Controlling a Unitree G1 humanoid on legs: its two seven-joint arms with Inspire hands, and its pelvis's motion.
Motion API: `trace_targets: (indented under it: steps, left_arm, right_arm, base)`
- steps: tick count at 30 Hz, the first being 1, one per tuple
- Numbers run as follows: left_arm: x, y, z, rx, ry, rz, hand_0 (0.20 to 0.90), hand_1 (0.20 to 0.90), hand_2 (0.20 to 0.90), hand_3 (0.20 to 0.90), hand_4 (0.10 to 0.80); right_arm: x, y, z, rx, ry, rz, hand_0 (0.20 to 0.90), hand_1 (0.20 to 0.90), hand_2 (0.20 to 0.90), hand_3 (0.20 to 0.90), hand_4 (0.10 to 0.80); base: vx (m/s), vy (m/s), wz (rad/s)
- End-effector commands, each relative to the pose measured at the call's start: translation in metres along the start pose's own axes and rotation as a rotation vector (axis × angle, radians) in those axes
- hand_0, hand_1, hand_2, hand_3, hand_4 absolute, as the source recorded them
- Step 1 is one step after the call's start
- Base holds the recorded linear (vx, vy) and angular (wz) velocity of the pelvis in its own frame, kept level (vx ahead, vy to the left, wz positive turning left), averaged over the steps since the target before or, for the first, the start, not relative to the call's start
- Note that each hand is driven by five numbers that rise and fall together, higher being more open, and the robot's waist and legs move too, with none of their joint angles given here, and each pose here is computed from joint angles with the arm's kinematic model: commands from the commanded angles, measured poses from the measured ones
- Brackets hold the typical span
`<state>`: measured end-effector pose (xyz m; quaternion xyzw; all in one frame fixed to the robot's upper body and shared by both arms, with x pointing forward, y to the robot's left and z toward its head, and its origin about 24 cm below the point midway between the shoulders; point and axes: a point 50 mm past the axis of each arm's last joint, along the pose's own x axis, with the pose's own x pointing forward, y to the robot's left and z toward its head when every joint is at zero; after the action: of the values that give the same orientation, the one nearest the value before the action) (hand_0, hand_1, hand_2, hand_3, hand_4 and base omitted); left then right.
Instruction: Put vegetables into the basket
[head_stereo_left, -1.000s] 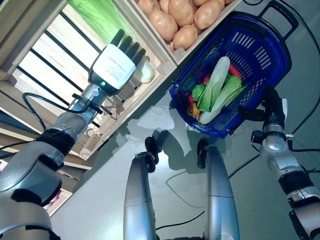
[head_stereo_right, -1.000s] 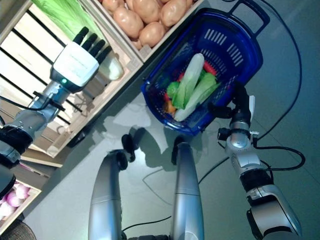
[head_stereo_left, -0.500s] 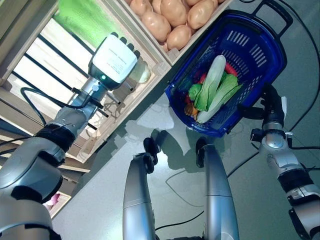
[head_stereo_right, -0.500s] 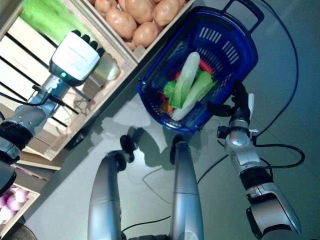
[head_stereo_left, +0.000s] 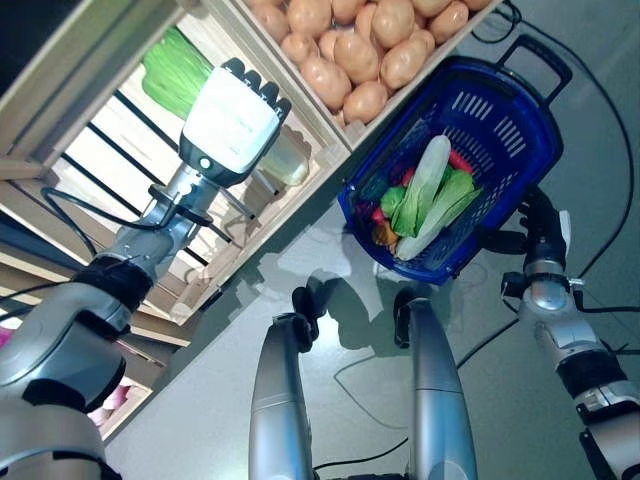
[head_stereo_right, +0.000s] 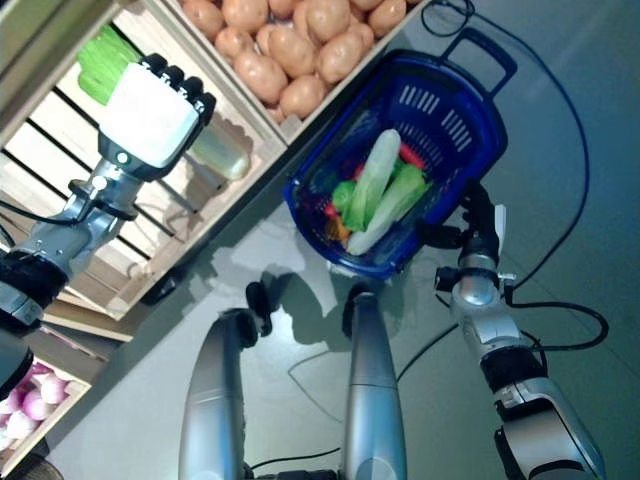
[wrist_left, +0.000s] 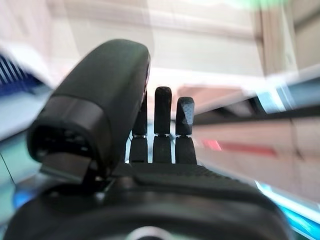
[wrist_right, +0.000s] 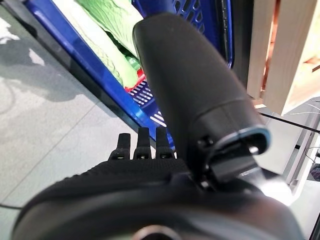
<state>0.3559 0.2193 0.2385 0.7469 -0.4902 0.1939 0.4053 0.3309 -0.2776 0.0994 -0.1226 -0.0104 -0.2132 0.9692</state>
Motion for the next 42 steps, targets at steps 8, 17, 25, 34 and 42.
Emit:
trace_targets:
  steps: [8, 17, 25, 34, 42]
  left_arm:
    - [0.017, 0.037, -0.033, 0.018, 0.125, 0.223, 0.3, 0.3, 0.3, 0.3, 0.4]
    - [0.019, 0.033, -0.026, -0.01, 0.055, 0.108, 0.9, 0.9, 0.9, 0.9, 0.8]
    - [0.012, 0.018, -0.018, 0.017, -0.065, -0.1, 0.9, 0.9, 0.9, 0.9, 0.8]
    - [0.012, 0.013, -0.02, 0.055, -0.095, -0.181, 0.9, 0.9, 0.9, 0.9, 0.8]
    - [0.009, 0.006, -0.019, 0.069, -0.096, -0.253, 0.9, 0.9, 0.9, 0.9, 0.8]
  right_arm:
    - [0.001, -0.002, 0.033, 0.1, -0.158, -0.064, 0.9, 0.9, 0.9, 0.9, 0.8]
    - [0.005, -0.01, 0.038, 0.12, -0.168, -0.066, 0.9, 0.9, 0.9, 0.9, 0.8]
    - [0.009, -0.019, 0.039, 0.096, -0.165, -0.05, 0.9, 0.9, 0.9, 0.9, 0.8]
    - [0.01, -0.028, 0.042, 0.08, -0.178, -0.064, 0.9, 0.9, 0.9, 0.9, 0.8]
    - [0.012, -0.032, 0.045, 0.073, -0.186, -0.073, 0.9, 0.9, 0.9, 0.9, 0.8]
  base:
    - [-0.019, -0.049, 0.08]
    - [-0.028, -0.007, 0.01]
    - [0.021, 0.011, -0.01]
    - [0.004, 0.001, 0.0]
    - [0.0, 0.0, 0.0]
